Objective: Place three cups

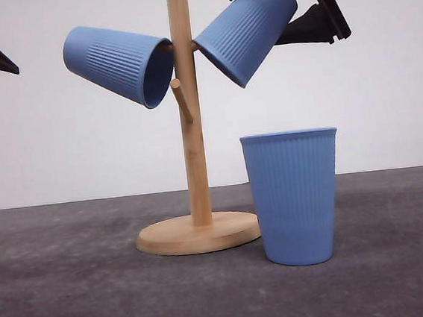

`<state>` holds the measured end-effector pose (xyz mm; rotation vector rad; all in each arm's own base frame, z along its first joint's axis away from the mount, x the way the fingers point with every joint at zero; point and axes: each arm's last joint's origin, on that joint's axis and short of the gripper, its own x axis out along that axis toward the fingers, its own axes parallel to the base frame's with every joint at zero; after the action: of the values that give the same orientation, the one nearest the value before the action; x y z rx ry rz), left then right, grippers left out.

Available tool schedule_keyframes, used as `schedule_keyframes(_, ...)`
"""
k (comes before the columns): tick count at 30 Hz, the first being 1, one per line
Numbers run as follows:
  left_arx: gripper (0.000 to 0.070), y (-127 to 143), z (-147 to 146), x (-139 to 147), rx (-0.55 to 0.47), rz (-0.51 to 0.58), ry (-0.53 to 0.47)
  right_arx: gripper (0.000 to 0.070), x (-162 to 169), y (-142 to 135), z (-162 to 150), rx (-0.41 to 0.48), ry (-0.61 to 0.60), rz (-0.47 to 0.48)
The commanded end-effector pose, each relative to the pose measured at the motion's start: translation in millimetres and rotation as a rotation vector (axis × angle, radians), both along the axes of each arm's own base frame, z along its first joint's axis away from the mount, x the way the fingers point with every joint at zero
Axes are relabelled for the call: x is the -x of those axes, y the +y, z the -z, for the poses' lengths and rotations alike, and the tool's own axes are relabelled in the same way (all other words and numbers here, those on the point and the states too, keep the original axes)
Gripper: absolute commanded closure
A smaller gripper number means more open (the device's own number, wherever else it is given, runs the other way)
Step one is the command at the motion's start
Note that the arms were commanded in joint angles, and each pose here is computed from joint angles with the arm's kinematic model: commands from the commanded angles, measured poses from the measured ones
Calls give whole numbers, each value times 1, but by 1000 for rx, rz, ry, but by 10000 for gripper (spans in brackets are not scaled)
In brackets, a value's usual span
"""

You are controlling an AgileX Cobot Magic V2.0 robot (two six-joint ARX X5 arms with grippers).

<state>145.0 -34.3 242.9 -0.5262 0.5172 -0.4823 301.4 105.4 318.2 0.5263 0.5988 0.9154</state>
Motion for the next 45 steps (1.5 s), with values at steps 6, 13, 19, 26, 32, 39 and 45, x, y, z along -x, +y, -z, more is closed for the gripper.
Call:
schedule_keyframes(6, 270, 0, -4, -1, -5, 0, -23, 186, -2, 3, 1, 9, -9, -36)
schedule_keyframes(13, 271, 0, -4, -1, -4, -1, -22, 146, 0, 2, 6, 20, -10, -48)
schedule_keyframes(19, 271, 0, -4, -1, -4, -1, -22, 143, 0, 2, 7, 25, -13, -49)
schedule_keyframes(26, 271, 0, -4, -1, -3, -1, -21, 143, 3, -8, 1, 18, -45, -19)
schedule_keyframes(32, 271, 0, -4, -1, -5, -6, -21, 144, 20, -36, -7, 11, -93, 60)
schedule_keyframes(39, 271, 0, -4, -2, -6, -8, -22, 147, 63, -69, -4, 38, -119, 155)
schedule_keyframes(45, 270, 0, -4, -1, -6, -8, -21, 147, 100, -67, 13, 178, 46, 96)
